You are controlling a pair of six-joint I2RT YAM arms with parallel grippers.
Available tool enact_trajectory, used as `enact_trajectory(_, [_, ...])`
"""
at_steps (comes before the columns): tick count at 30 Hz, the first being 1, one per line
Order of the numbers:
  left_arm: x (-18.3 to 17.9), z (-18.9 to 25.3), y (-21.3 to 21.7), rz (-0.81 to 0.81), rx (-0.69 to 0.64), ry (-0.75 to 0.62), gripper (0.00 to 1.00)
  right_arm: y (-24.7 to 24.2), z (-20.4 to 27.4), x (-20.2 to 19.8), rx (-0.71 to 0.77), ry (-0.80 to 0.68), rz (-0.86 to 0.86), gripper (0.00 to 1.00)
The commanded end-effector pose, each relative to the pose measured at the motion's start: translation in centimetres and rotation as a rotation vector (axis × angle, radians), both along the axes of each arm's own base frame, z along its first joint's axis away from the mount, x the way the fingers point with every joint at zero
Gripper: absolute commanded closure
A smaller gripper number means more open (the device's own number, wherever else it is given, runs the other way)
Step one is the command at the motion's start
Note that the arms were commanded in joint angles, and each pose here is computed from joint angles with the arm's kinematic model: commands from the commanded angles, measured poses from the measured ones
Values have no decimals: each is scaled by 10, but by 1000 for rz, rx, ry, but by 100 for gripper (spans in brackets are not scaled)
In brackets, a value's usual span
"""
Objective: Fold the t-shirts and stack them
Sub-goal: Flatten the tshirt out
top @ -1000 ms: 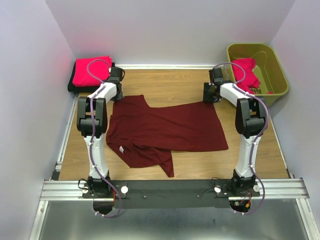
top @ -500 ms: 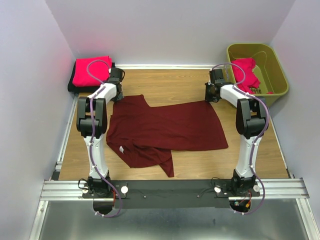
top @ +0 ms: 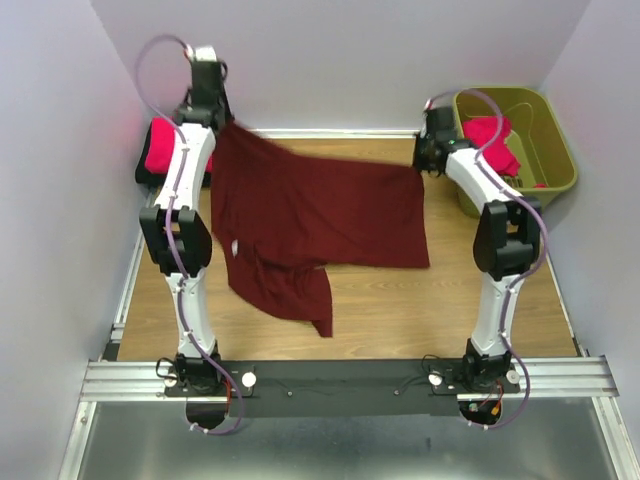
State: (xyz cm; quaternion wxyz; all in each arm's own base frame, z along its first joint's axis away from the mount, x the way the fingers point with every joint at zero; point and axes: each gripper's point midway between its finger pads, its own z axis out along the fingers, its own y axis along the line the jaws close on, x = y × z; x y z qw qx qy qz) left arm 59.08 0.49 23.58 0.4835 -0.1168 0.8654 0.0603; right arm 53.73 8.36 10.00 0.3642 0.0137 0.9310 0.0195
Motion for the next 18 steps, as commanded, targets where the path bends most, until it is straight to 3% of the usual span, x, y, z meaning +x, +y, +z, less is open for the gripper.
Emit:
enact_trajectory(1, [-8,146,21,16,8,-299,100,-25,165,24,-56,-357,-91,99])
enact_trajectory(4, [-26,202,22,6,20,-435,100,-33,219,20,-70,-466,-112,99])
enact_trajectory(7, [-80,285,25,4,49,-639,100,-38,292,-5,-55,-607,-115,99])
enact_trajectory(9, [-102,299,28,16,65,-673,100,-39,316,-20,-50,-652,-106,99])
enact_trajectory(10, [-131,328,32,34,75,-737,100,-40,325,-27,-51,-670,-100,99])
enact_trajectory(12, [-155,344,36,48,100,-781,100,-42,353,-52,-43,-723,-83,99])
enact_trajectory(13, [-188,367,40,70,103,-841,100,-41,359,-61,-38,-737,-72,99])
enact_trajectory(15, [-211,373,43,83,115,-871,100,-42,379,-92,-30,-783,-44,99])
enact_trajectory(16, [-248,394,44,92,113,-943,100,-41,387,-103,-28,-803,-30,99])
enact_trajectory(18, [-289,410,43,78,116,-1019,100,-42,401,-135,-22,-846,-1,99])
